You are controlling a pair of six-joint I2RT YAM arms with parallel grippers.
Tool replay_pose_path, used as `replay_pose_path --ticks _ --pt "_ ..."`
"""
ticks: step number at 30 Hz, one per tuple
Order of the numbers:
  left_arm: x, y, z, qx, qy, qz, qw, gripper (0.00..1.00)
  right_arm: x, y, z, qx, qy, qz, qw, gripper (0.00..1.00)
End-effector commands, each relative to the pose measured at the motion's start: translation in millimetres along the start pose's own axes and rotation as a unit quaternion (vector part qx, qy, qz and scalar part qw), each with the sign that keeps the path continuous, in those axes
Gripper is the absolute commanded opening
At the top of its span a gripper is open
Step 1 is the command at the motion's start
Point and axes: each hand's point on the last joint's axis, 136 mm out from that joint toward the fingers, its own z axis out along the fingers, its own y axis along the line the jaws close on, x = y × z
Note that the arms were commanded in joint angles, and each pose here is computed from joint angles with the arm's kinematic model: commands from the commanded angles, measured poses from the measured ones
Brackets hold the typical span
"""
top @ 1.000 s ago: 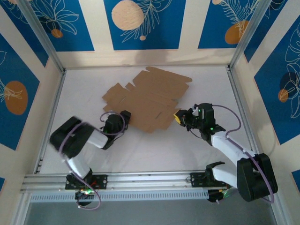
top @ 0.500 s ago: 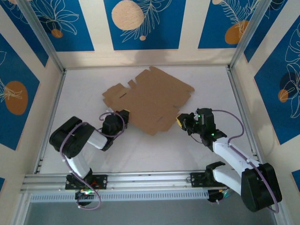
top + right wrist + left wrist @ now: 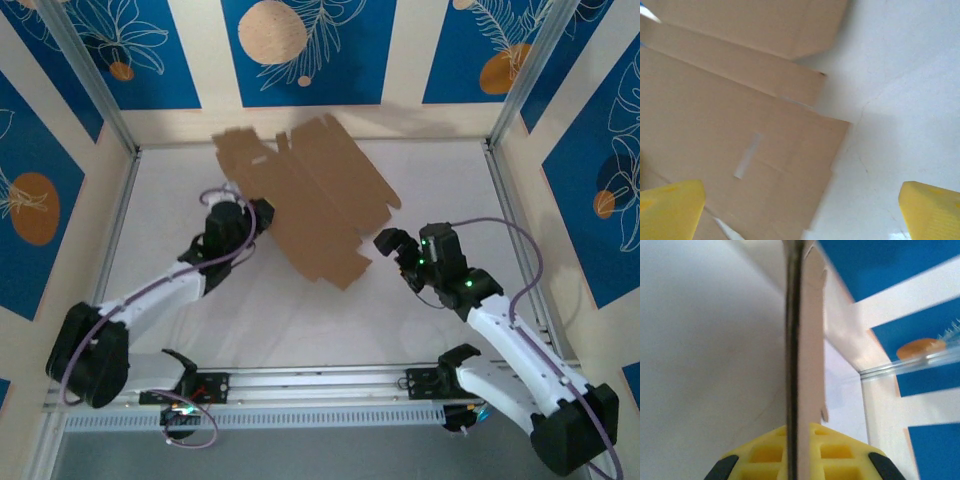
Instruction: Fold the paper box
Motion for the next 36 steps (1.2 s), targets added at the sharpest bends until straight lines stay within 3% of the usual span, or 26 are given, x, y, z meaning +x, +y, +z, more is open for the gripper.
replay_pose_path --ticks 1,4,8,11,16,17,20,21,25,29,32,36 --pt "-6.1 0.9 -8.6 -0.058 0.064 0.199 0.976 0.00 -5.2 -23.1 -24.8 0.092 -0.017 -0.103 0.990 0.97" --pt "0.5 -28.4 2.8 -0.016 0.145 0.291 0.945 0.00 -23.2 5.6 -39.3 0.078 -0.039 -0.195 0.977 0.94" --pt "8.5 -53.9 8.6 0.016 0.228 0.365 0.902 0.00 -41.9 60.5 -48.9 0.042 -0.040 -0.313 0.948 0.93" --pt "-1.4 -85.0 2.3 0.050 0.237 0.405 0.882 0.00 -61.0 84.1 -51.7 0.052 -0.050 -0.364 0.929 0.93" --pt "-25.4 -121.4 -13.3 0.070 0.197 0.490 0.846 0.00 -82.0 130.2 -56.6 -0.013 -0.091 -0.440 0.893 0.91" --pt "-23.2 -123.4 -13.9 0.076 0.200 0.518 0.828 0.00 -84.3 139.5 -57.6 -0.027 -0.104 -0.463 0.880 0.89" --pt "-1.4 -119.4 -16.6 0.099 0.214 0.629 0.741 0.00 -93.1 158.6 -58.8 -0.043 -0.136 -0.516 0.844 0.88" --pt "-1.0 -115.0 -13.5 0.087 0.211 0.656 0.719 0.00 -96.7 163.3 -58.1 -0.044 -0.145 -0.530 0.834 0.87" --pt "-17.8 -105.8 0.3 0.040 0.194 0.719 0.666 0.00 -100.0 179.1 -60.6 -0.074 -0.154 -0.569 0.804 0.76" --pt "-35.2 -112.1 16.9 0.006 0.155 0.767 0.623 0.00 -102.0 189.8 -74.0 -0.108 -0.153 -0.550 0.814 0.78" --pt "-35.0 -117.3 26.5 0.006 0.142 0.788 0.599 0.00 -100.8 201.1 -91.5 -0.165 -0.113 -0.469 0.860 0.78" --pt "-23.6 -117.5 34.8 0.021 0.151 0.798 0.584 0.00 -95.1 211.2 -99.9 -0.188 -0.035 -0.364 0.911 0.61"
